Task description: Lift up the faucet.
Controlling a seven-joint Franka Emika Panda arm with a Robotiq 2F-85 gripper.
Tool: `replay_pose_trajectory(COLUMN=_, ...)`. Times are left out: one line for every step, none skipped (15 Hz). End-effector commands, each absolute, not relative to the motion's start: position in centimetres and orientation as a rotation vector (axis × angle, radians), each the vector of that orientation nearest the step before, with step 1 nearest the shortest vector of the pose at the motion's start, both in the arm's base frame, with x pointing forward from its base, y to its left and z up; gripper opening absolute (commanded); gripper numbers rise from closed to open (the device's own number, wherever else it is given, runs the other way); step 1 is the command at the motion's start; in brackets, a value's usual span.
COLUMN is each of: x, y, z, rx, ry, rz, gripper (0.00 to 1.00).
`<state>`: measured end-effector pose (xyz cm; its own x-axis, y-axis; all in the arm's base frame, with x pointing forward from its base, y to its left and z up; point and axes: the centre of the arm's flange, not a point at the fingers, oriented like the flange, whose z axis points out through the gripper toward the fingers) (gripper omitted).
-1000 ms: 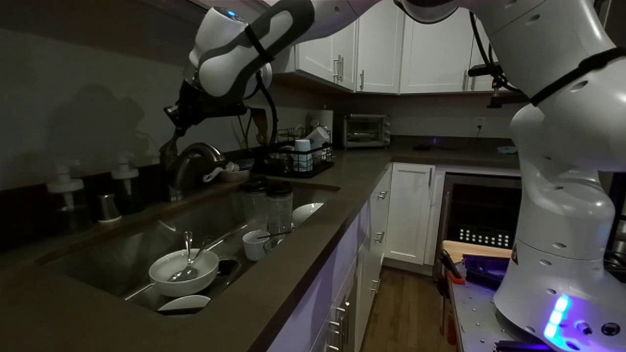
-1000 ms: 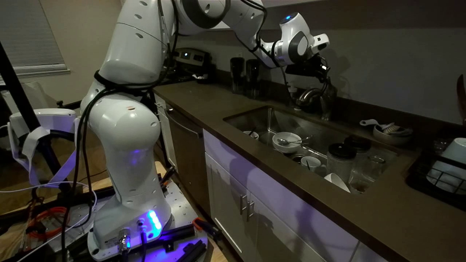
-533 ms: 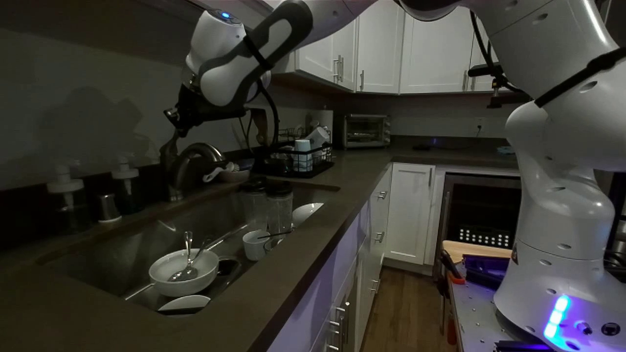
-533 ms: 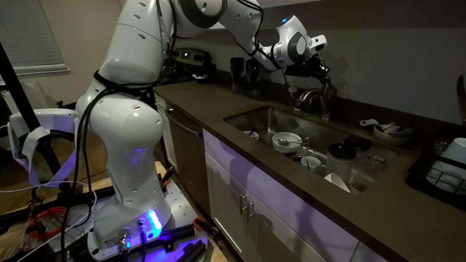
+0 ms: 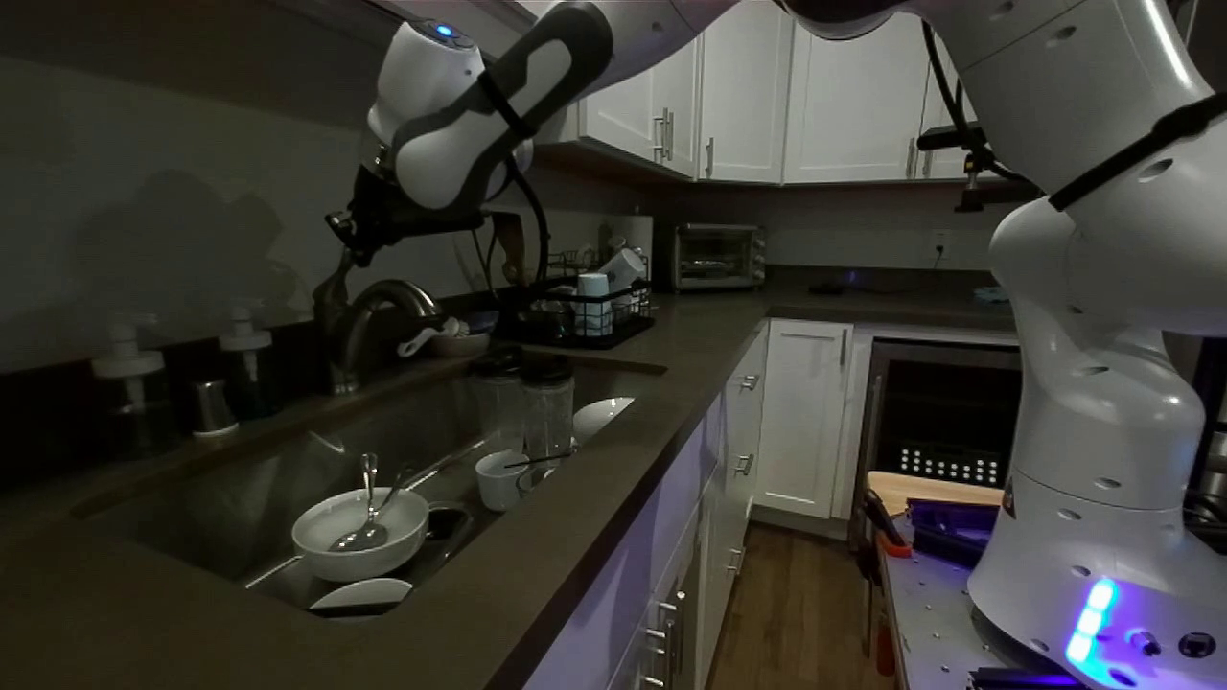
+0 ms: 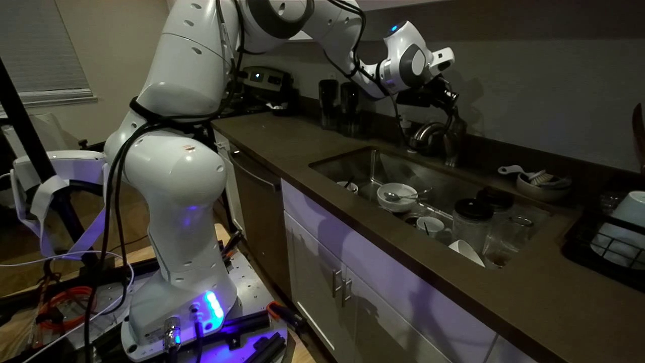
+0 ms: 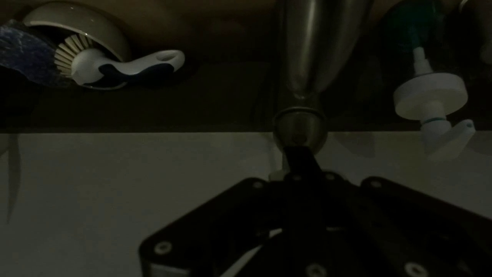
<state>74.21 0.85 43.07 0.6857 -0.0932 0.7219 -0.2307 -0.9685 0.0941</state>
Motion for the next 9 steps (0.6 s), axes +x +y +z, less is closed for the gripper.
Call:
replay_pose_trajectory(x=75.3, y=0.3, z=43.9, rx=2.710, ry=-0.301, rz=1.217, gripper=0.00)
replay_pose_trajectory(x=75.1, y=0.6, z=43.7, rx=2.719, ry=-0.298, rz=1.216, gripper=0.00)
replay_pose_trajectory(x=75.1, y=0.8, z=43.6, rx=2.731, ry=-0.293, rz=1.210, gripper=0.00)
replay_pose_trajectory(x=75.0, y=1.0, z=43.4, rx=2.739, ry=-0.294, rz=1.211, gripper=0.00)
replay_pose_trajectory(x=74.9, y=1.1, z=43.2, rx=2.745, ry=-0.297, rz=1.212, gripper=0.00)
replay_pose_trajectory(x=74.8, y=1.4, z=43.2, rx=2.752, ry=-0.296, rz=1.214, gripper=0.00)
replay_pose_trajectory(x=74.8, y=1.6, z=43.0, rx=2.743, ry=-0.297, rz=1.221, gripper=0.00)
replay_pose_trajectory(x=74.7, y=1.8, z=43.0, rx=2.737, ry=-0.297, rz=1.228, gripper=0.00)
replay_pose_trajectory(x=74.7, y=2.0, z=43.0, rx=2.731, ry=-0.301, rz=1.233, gripper=0.00)
